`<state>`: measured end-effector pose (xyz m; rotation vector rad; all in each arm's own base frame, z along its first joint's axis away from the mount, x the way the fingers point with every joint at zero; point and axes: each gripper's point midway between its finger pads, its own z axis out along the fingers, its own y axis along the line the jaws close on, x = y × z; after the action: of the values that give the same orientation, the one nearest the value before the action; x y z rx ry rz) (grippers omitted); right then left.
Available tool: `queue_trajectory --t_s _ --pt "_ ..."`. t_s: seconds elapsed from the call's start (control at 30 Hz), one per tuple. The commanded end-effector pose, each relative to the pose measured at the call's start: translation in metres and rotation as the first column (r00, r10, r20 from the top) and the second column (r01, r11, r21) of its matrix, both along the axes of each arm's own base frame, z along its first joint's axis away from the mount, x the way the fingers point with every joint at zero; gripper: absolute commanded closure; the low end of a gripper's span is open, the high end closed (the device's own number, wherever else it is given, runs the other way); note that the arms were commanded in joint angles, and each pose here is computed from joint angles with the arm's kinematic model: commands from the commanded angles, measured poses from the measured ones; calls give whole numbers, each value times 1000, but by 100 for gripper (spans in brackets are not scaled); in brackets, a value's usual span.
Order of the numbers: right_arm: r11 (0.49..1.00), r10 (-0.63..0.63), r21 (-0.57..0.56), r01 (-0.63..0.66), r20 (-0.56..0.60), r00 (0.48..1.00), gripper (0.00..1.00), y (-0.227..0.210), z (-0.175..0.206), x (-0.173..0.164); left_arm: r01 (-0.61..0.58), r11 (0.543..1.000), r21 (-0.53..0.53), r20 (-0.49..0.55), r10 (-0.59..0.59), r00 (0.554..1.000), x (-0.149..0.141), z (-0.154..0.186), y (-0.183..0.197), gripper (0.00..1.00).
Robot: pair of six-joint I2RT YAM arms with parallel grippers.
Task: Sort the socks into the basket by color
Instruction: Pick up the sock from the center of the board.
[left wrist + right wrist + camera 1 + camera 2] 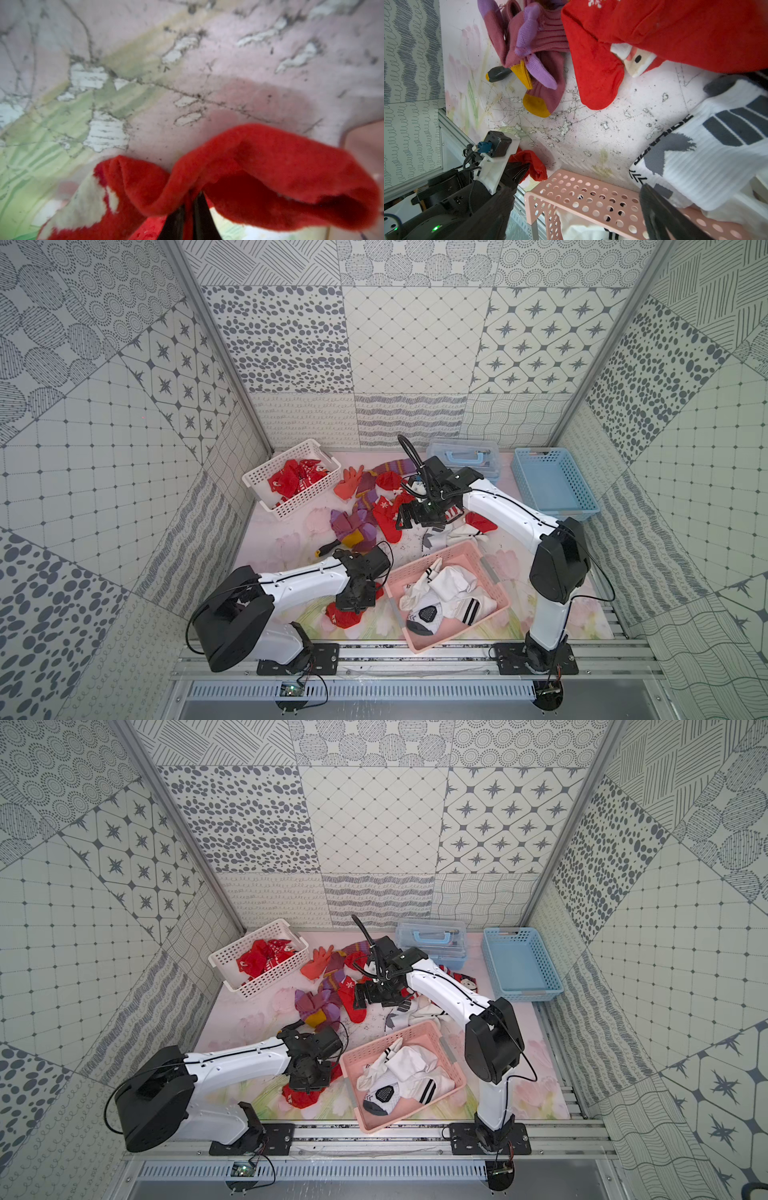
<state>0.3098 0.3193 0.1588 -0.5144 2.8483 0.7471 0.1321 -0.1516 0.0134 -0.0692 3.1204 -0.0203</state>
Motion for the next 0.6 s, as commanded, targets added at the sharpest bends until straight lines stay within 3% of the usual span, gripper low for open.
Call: queue_trajectory --t_s 0.0,0.23,0.57 --pt "1000 5 25 -6 51 999 2 -1 14 3 -26 995 91 68 20 998 6 5 21 98" --pt "997 -65 -48 67 58 996 3 -19 -1 16 -40 996 82 166 26 986 14 44 31 100" --pt "959 -241 -149 243 29 970 10 -69 -58 52 -69 998 -4 321 67 945 42 117 33 100"
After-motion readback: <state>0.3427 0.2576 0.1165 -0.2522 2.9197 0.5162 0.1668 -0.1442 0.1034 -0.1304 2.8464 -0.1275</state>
